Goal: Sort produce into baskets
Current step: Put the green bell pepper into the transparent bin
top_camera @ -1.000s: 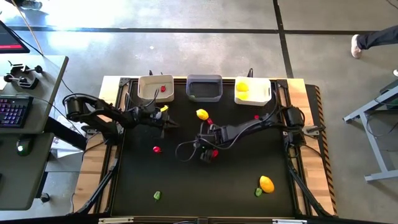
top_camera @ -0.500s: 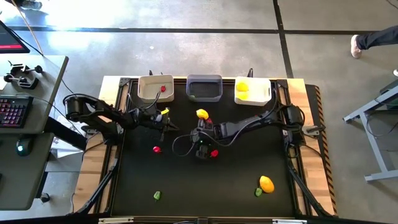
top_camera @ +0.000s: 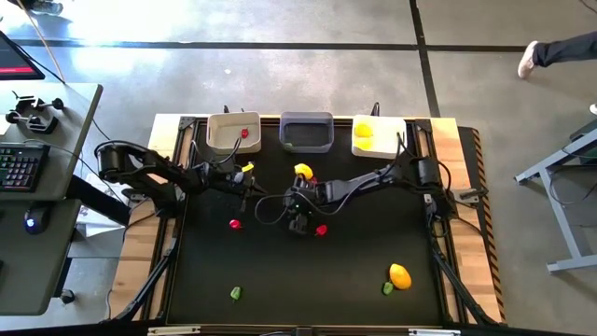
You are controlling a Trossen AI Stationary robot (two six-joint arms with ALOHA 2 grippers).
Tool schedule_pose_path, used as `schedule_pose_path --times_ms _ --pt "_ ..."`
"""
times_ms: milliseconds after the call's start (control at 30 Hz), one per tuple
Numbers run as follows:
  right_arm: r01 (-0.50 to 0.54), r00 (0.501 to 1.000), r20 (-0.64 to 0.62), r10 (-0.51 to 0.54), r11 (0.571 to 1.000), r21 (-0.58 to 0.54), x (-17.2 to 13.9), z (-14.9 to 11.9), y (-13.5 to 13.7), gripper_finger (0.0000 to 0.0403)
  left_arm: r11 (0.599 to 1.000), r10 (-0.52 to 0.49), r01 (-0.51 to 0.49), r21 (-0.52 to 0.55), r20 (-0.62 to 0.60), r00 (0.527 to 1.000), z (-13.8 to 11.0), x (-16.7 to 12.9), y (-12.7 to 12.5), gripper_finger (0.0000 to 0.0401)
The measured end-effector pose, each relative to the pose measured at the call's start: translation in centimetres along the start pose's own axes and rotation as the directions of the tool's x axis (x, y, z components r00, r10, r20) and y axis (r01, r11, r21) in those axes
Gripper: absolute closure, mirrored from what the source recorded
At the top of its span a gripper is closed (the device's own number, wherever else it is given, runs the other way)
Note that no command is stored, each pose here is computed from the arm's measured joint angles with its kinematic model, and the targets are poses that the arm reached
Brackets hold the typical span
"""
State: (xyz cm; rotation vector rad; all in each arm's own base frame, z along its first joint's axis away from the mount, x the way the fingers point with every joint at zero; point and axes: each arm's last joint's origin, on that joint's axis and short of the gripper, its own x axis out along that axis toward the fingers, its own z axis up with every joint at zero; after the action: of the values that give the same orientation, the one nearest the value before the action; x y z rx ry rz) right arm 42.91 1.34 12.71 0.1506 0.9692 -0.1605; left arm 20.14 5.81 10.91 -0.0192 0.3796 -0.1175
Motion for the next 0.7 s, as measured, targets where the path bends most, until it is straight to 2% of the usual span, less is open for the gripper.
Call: schedule_pose_path --times_ms 167,333,433,567,700 --pt "0.017 1.000 0.015 -0.017 0.999 0.034 0.1 0.1 0.0 0.0216 1.000 0.000 0.000 -0.001 -0.002 1.000 0.0 0.0 0.0 0.0401" --pt "0.019 1.000 0.018 -0.020 0.999 0.033 0.1 0.1 -0.1 0.0288 1.000 0.000 0.000 -0.006 -0.002 1.000 0.0 0.0 0.0 0.0401" --pt "0.019 1.000 0.010 -0.019 1.000 0.018 -0.4 0.3 -0.3 0.0317 1.000 -0.001 0.000 -0.024 -0.003 1.000 0.0 0.0 0.0 0.0401" --pt "0.060 0.998 0.020 -0.060 0.998 0.015 -2.3 1.0 -1.4 0.0322 0.999 -0.001 0.001 -0.043 -0.006 1.000 -0.1 0.0 0.0 0.0401" --pt "0.167 0.985 0.044 -0.167 0.986 0.004 -4.9 2.1 -3.6 0.0318 0.999 -0.001 0.000 -0.036 -0.006 1.000 -0.1 0.0 0.0 0.0401"
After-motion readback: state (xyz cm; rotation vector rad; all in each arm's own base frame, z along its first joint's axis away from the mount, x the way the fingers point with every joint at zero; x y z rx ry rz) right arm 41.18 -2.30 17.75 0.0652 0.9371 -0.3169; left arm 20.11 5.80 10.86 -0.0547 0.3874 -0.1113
